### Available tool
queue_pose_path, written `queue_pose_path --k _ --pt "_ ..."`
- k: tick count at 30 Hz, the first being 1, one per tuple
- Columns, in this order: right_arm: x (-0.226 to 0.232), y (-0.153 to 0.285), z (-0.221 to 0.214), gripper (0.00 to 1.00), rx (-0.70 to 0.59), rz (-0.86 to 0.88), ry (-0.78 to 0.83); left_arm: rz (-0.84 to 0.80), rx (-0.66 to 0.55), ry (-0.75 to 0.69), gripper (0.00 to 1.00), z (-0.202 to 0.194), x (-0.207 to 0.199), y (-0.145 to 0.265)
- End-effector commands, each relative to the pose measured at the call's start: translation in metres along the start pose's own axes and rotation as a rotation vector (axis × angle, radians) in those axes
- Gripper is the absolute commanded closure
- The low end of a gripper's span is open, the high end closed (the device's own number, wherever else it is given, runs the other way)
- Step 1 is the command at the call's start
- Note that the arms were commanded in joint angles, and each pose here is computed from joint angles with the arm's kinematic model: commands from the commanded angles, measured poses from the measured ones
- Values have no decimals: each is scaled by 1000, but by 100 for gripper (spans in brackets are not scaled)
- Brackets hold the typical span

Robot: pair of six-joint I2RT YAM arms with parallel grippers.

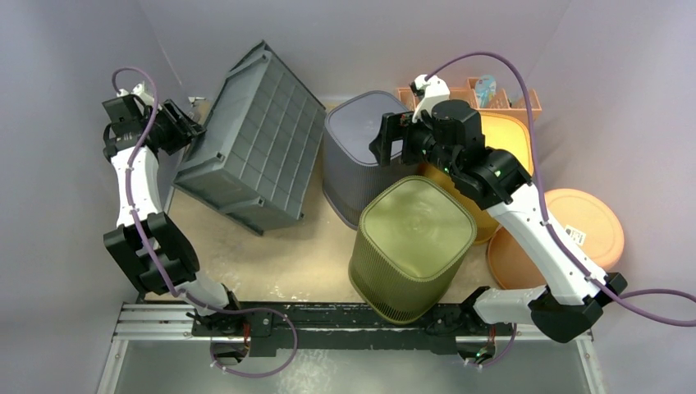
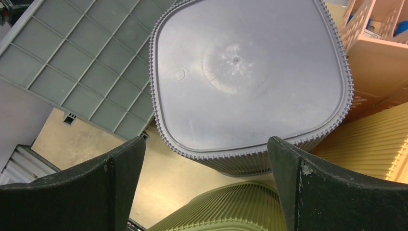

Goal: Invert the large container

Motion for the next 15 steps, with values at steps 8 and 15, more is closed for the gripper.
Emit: queue_pose_path --k 8,15 --pt "4 -3 14 0 -43 4 -1 481 0 -321 39 41 -24 58" --pt "-7 8 31 0 -110 -98 -3 608 -50 -370 36 65 -38 94"
Point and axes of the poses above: each gripper's point midway between its finger pads, its own y axis back along the fingers, its own x axis along the line the jaws close on, z = x × y, the point moved 3 cm from there along y, back along the fingers, and after that the axes turned 14 degrees about -y, right-handed, at the moved point
